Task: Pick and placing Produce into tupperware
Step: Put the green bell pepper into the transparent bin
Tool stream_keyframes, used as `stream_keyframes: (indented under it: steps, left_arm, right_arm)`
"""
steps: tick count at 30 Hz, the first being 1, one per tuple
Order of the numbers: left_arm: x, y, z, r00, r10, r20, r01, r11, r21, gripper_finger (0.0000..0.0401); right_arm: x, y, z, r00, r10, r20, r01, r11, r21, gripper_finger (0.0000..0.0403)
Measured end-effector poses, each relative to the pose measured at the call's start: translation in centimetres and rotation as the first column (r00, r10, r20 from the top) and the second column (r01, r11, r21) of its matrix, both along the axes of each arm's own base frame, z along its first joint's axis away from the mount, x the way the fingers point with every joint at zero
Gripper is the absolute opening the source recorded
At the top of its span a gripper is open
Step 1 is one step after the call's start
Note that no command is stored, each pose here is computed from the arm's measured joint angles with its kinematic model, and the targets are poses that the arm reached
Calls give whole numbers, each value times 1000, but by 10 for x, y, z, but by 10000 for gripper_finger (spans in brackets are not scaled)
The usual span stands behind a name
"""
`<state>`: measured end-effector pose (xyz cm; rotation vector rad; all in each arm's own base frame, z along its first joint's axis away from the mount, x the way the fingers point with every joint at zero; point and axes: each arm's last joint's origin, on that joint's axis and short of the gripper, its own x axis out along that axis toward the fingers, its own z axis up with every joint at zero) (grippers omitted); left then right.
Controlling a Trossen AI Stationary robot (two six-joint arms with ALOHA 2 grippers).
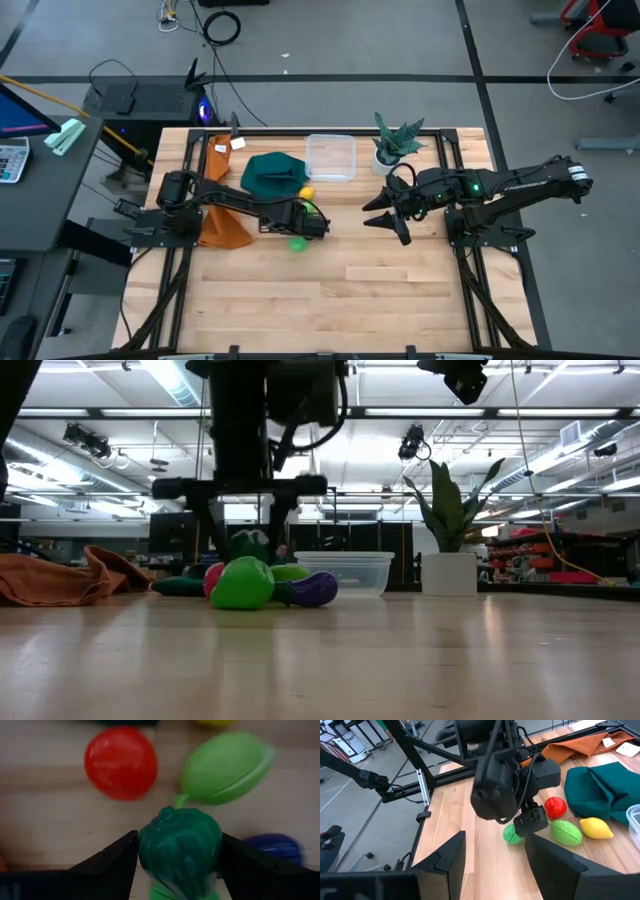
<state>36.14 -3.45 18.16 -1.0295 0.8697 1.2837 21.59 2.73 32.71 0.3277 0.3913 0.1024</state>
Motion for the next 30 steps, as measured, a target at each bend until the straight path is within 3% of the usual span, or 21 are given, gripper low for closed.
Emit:
stream_keyframes:
  steps: [15,30]
  left_arm:
    - [13,35,52,965,-136,226,96,979,178,247]
    - [24,107,61,908,-352,226,284,916,285,247]
  right_arm:
    - [0,0,0,1000,-2,0,2,1000,20,167]
    - [1,0,1,999,-40,-8,40,992,123,167]
